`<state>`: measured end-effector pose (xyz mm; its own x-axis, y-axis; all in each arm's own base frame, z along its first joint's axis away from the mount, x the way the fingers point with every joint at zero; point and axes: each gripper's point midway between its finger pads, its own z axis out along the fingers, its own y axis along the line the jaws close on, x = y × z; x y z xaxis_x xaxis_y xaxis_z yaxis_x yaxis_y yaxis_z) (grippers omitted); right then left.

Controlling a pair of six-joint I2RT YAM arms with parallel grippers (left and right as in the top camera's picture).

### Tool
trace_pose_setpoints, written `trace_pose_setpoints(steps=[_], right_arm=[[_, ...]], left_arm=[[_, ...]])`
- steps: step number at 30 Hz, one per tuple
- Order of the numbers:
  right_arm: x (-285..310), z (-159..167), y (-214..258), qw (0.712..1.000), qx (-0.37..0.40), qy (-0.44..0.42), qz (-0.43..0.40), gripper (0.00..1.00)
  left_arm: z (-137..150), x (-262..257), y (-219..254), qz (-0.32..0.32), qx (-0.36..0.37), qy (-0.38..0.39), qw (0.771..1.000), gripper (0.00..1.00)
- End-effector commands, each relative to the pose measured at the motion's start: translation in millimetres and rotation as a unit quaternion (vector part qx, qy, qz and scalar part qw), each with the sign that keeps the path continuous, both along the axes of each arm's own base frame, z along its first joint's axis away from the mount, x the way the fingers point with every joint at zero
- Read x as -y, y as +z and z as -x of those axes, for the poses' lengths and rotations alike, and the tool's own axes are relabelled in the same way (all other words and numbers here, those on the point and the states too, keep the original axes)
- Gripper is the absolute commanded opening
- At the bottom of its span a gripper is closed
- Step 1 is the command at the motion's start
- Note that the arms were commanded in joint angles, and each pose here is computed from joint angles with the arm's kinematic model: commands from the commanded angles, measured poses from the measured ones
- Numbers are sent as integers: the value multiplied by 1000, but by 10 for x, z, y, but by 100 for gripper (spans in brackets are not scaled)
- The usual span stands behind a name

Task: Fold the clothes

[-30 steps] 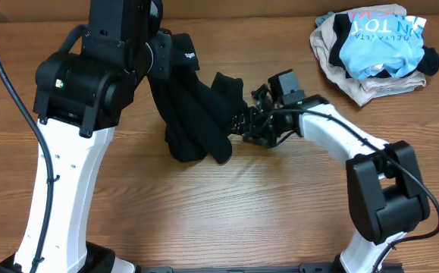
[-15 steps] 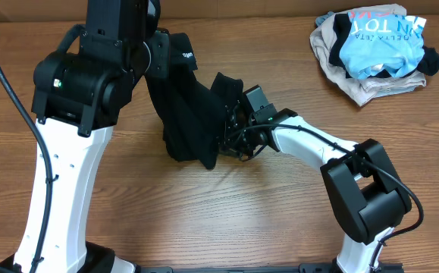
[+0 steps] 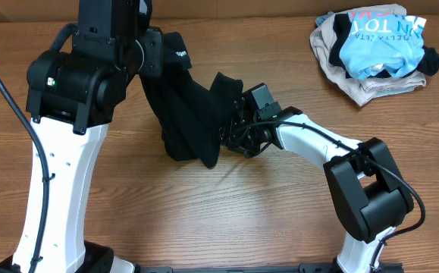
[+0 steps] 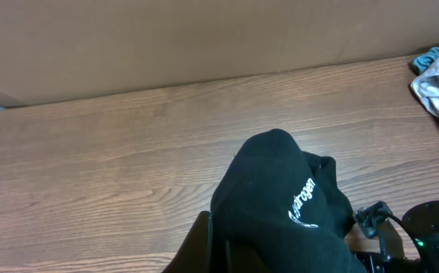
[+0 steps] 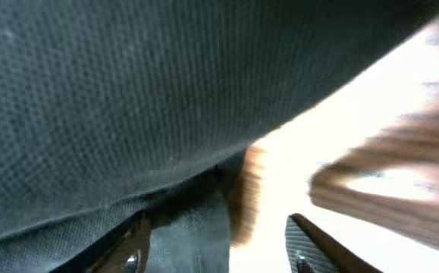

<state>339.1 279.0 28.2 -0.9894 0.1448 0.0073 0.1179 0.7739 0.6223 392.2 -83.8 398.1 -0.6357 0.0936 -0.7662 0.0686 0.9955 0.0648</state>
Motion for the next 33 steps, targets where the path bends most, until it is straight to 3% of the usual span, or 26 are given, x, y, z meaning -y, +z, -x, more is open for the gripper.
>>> trace_pose_setpoints(steps=[1, 5, 9, 15, 17, 24, 29, 33], right_arm=[[-12, 9, -167, 1000, -8, -13, 20, 65], [-86, 36, -251, 999, -28, -20, 7, 65], [-218, 24, -147, 999, -22, -3, -33, 57], [-257, 34, -124, 999, -20, 3, -41, 12], [-257, 28, -120, 999, -19, 2, -41, 4], [41, -291, 272, 997, 54, -6, -53, 4], [638, -586, 1075, 987, 149, -37, -42, 4], [1266, -631, 1855, 974, 217, -56, -15, 4]], left_arm=[[70, -79, 170, 2, 25, 12, 1000, 4], [71, -79, 169, 2, 24, 12, 1000, 4], [73, -81, 162, 2, 23, 12, 1000, 4], [74, -80, 164, 2, 23, 12, 1000, 4], [74, -81, 165, 2, 23, 12, 1000, 4], [56, -85, 189, 2, 30, 14, 999, 4], [51, -176, 235, -12, 40, 35, 999, 4], [57, -257, 249, -27, 44, 53, 997, 4]])
